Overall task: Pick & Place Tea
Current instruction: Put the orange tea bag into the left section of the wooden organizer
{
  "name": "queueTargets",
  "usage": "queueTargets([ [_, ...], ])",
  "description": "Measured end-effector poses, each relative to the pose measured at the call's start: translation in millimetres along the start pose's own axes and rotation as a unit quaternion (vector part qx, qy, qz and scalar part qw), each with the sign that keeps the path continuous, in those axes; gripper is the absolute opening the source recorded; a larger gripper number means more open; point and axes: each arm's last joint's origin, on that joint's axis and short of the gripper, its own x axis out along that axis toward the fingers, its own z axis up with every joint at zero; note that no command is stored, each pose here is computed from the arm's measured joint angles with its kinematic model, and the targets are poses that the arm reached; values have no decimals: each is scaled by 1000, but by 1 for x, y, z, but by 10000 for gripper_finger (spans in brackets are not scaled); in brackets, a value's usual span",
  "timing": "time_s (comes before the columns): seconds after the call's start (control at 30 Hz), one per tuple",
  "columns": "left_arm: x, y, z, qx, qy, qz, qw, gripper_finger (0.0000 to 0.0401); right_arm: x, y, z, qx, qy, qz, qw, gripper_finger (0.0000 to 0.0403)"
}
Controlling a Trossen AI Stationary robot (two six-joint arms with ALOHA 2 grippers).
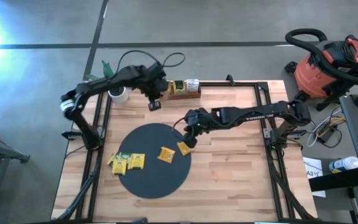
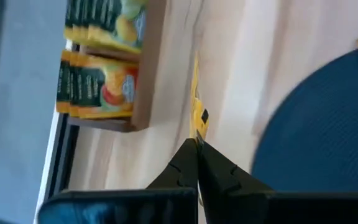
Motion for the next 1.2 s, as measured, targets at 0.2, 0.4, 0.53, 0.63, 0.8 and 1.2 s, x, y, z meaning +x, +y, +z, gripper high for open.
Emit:
queueTargets([
  [0.2,26,35,20,10,61,28,998,0,-16,-4,-6,19,9,-24,999,13],
  [0.4,37,46,40,64,102,70,990,0,-19,-1,-24,44,20,-31,998,13],
  [0.53,47,48,46,80,118,61,988,0,-16,2,-39,53,31,-41,997,13],
  [0.63,54,50,48,91,131,72,985,0,-13,3,-50,55,45,-44,996,13],
  [0.8,68,50,46,100,156,67,980,0,-8,3,-65,65,59,-48,995,13],
  [1.2,101,50,44,104,187,54,975,0,-6,3,-73,60,69,-47,995,13],
])
